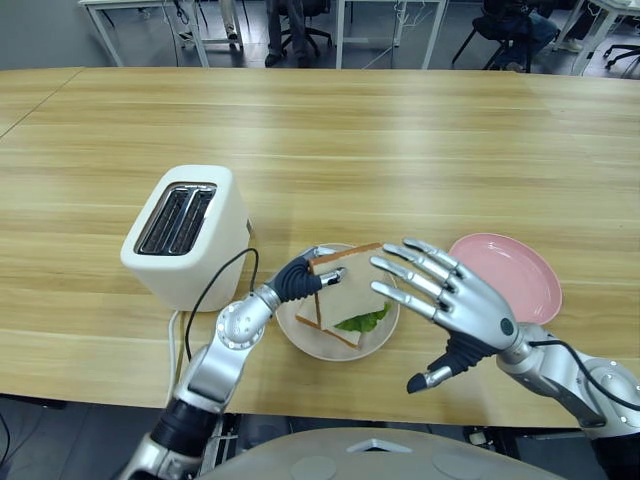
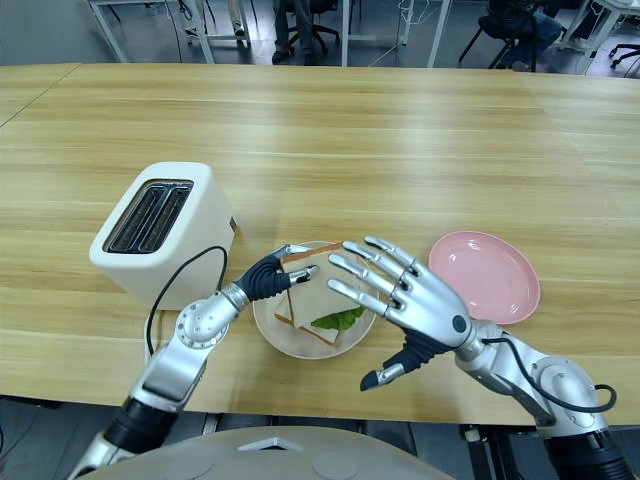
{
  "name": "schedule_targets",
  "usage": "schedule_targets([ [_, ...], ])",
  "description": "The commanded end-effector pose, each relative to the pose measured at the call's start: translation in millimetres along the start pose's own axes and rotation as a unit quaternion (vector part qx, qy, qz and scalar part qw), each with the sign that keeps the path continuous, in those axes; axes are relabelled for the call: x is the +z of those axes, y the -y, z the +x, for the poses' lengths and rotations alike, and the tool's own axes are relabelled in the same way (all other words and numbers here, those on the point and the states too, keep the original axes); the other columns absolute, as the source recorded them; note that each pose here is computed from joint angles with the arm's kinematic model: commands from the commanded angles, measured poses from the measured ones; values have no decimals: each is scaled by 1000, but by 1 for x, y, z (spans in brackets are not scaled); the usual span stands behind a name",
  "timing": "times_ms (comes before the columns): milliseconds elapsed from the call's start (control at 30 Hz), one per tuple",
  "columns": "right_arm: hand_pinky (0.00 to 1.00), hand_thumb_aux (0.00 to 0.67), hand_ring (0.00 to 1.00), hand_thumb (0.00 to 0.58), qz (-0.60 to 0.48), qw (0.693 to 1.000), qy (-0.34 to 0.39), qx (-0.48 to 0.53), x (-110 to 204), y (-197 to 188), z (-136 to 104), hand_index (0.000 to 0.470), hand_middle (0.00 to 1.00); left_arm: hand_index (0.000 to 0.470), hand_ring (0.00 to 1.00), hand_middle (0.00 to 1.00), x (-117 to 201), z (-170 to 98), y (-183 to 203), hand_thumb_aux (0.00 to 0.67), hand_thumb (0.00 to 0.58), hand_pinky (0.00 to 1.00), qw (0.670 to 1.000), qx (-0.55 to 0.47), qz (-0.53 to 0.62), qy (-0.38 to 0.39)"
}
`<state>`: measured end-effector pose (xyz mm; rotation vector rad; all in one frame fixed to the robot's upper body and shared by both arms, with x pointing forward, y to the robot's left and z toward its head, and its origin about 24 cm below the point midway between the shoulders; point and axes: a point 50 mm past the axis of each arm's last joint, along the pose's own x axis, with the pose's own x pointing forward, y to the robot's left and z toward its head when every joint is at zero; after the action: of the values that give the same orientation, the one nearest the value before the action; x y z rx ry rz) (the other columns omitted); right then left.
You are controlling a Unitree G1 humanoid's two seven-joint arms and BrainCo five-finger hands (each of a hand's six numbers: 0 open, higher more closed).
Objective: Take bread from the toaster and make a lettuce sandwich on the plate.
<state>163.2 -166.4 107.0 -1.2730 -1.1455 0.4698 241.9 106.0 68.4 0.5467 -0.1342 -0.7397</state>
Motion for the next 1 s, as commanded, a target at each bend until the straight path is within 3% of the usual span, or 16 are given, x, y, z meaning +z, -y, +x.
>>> schedule_targets([
  [33, 0, 0, 0, 0, 25, 999, 11, 31, 3, -9, -1, 0, 0, 460, 1000, 1000, 3, 3, -14, 670, 580, 1000, 997, -73, 17, 32],
  [267, 0, 0, 0, 0, 72, 992, 31, 95, 10, -30, -3, 0, 0, 460, 1000, 1000, 0, 27, -39, 670, 580, 1000, 978, -190, 81, 28],
  [600, 0, 0, 0, 0, 111, 981, 32, 157, 12, -46, -4, 0, 0, 460, 1000, 1000, -12, 41, -21, 670, 580, 1000, 940, -340, 20, 0],
  [800, 0, 0, 0, 0, 126, 975, 31, 182, 14, -53, 0, 0, 0, 460, 1000, 1000, -23, 46, -10, 670, 580, 1000, 927, -374, -25, -22],
  [1000, 0, 0, 0, 0, 148, 964, 28, 220, 18, -64, -2, 0, 0, 460, 1000, 1000, -29, 59, -17, 670, 580, 1000, 941, -337, -10, -30],
])
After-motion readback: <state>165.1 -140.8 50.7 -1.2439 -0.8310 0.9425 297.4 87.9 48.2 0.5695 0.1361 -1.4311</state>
